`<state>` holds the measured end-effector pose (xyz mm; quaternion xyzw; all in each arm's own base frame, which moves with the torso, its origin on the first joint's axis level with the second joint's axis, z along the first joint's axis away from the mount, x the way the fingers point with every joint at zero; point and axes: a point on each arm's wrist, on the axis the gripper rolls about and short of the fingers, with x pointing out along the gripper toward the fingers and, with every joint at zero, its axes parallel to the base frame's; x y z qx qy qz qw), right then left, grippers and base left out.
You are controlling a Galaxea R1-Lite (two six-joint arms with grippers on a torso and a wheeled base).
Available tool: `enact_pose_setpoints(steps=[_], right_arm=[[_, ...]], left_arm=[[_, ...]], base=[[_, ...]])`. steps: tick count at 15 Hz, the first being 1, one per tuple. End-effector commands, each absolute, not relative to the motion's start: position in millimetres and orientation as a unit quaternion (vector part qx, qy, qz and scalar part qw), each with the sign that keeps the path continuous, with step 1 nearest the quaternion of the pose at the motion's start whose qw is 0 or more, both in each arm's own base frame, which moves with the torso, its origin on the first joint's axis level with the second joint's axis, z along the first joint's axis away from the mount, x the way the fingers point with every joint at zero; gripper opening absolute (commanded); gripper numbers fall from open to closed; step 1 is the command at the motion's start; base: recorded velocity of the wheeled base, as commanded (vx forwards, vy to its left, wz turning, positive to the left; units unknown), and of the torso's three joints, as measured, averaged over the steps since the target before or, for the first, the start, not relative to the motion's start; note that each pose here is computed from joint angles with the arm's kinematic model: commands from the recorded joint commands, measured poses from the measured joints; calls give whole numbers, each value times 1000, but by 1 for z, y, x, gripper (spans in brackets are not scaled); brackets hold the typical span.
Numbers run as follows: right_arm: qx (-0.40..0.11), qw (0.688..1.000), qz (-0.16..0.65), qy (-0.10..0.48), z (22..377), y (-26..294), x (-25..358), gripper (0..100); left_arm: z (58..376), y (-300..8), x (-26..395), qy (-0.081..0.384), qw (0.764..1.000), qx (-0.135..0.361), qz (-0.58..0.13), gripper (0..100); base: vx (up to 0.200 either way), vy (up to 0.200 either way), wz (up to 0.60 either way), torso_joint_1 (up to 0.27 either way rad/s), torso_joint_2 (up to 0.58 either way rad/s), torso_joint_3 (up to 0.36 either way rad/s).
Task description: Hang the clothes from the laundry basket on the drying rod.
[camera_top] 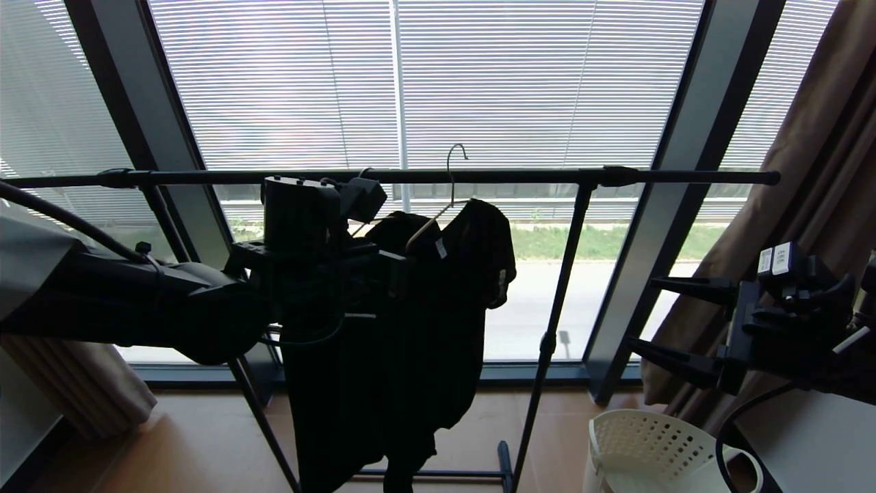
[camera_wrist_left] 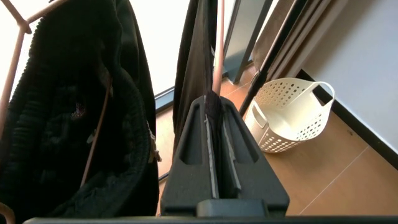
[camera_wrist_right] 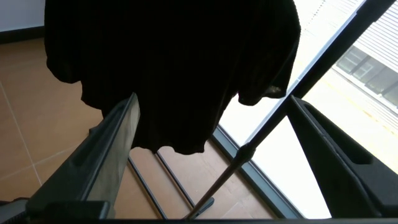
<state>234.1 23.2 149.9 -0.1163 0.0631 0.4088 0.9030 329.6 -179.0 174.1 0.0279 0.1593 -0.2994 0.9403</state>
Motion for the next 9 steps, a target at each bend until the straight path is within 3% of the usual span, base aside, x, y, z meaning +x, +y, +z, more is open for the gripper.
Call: enact_pose_setpoints(steps=[1,9], right_arm=[[-116,903,409,63,150,23,234,100],[-116,903,410,65,149,23,235,100]], left_arm=[[163,-182,337,165,940,29,-297,0],[155,-183,341,172,939,30,-296,0]], base=[[0,0,0,0,0,0],[0,0,0,0,0,0]])
